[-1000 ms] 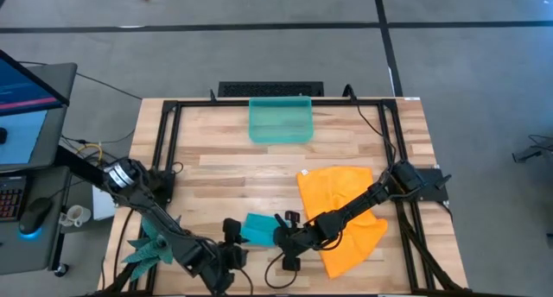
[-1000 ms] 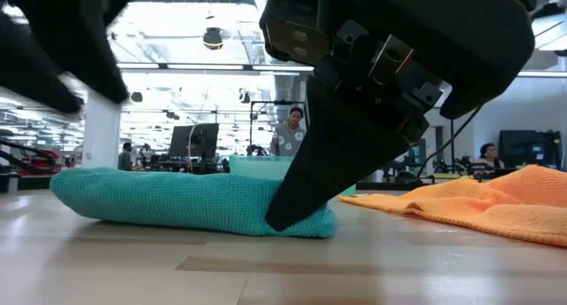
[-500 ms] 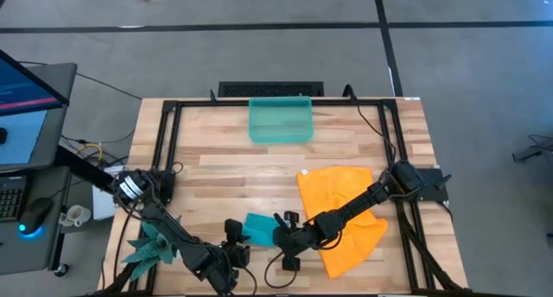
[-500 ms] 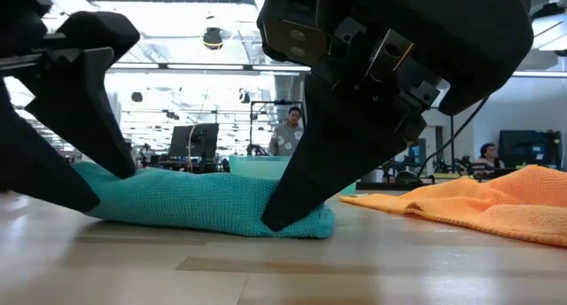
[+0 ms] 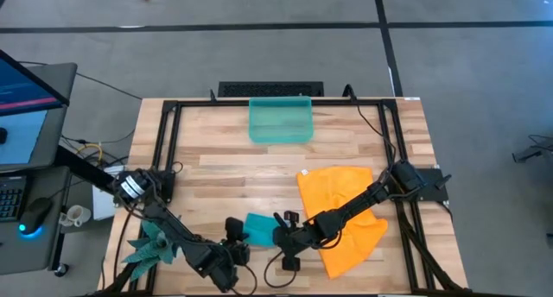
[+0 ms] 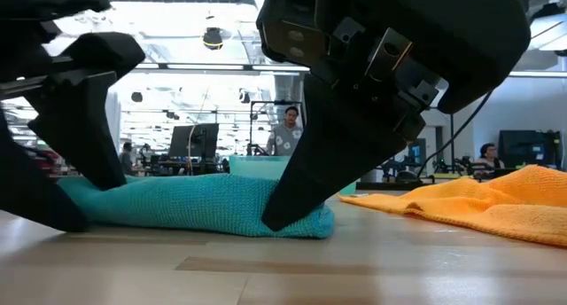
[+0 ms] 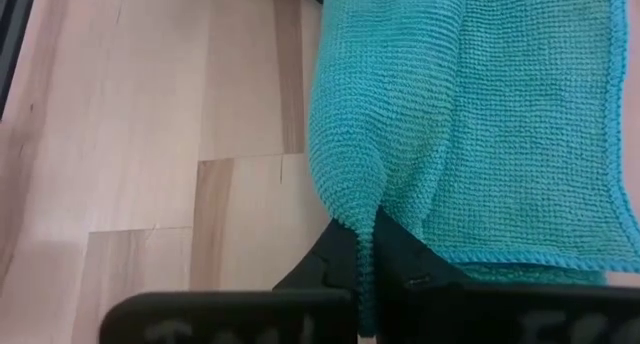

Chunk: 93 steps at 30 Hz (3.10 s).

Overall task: Roll microfiber towels into tight, uniform cylinder then place into a basket
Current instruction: Roll the blue microfiber cloth

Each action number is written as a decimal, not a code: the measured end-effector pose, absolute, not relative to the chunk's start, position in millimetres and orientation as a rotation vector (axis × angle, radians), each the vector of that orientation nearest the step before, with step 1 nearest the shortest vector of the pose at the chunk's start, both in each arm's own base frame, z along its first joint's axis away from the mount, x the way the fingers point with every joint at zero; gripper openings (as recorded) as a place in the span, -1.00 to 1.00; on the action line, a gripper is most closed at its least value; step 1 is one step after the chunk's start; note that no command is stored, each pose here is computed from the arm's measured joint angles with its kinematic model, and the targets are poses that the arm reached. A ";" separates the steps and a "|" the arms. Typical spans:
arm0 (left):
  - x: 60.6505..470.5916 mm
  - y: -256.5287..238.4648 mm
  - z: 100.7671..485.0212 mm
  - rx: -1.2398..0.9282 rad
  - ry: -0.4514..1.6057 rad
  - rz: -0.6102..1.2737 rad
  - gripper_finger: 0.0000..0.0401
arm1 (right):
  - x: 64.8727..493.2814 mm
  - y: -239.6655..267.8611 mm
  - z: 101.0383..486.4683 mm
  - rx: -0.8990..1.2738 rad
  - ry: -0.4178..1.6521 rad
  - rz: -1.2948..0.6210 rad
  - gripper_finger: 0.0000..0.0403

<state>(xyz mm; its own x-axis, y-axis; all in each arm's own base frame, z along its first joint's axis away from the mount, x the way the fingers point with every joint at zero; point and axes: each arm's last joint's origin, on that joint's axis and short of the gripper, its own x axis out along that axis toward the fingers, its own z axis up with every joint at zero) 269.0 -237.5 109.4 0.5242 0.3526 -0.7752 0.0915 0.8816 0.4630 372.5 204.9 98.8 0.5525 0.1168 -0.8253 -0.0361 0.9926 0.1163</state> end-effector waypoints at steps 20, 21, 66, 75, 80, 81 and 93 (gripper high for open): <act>280.1 -236.0 115.0 0.302 1.116 0.194 -0.95 | 373.9 212.9 101.1 0.130 1.002 0.267 -0.91; 281.9 -237.9 119.0 0.278 1.136 0.188 -0.95 | 374.6 214.1 102.2 0.138 1.005 0.283 -0.91; 324.6 -213.1 184.4 -0.602 1.549 0.060 -0.98 | 379.5 236.5 121.7 0.489 1.103 0.413 -0.94; 319.0 -208.2 169.1 -0.571 1.567 0.111 -0.98 | 386.5 208.4 113.6 0.603 1.157 0.249 -0.94; 319.6 -208.5 168.9 -0.570 1.559 0.106 -0.98 | 391.1 198.1 113.1 0.623 1.162 0.230 -0.93; 319.6 -208.5 168.9 -0.569 1.559 0.106 -0.98 | 391.8 196.6 113.1 0.623 1.162 0.232 -0.94; 319.0 -208.1 168.5 -0.508 1.548 0.082 -0.98 | 398.9 180.6 117.2 0.669 1.174 0.303 -0.93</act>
<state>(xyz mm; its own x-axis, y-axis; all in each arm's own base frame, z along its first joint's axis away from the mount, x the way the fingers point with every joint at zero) 319.0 -208.1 168.5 0.0422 -0.2628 -0.9639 -0.3636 0.8946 -0.2598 398.9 180.6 117.2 0.3755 0.5491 -0.7467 0.1187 0.7705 0.6263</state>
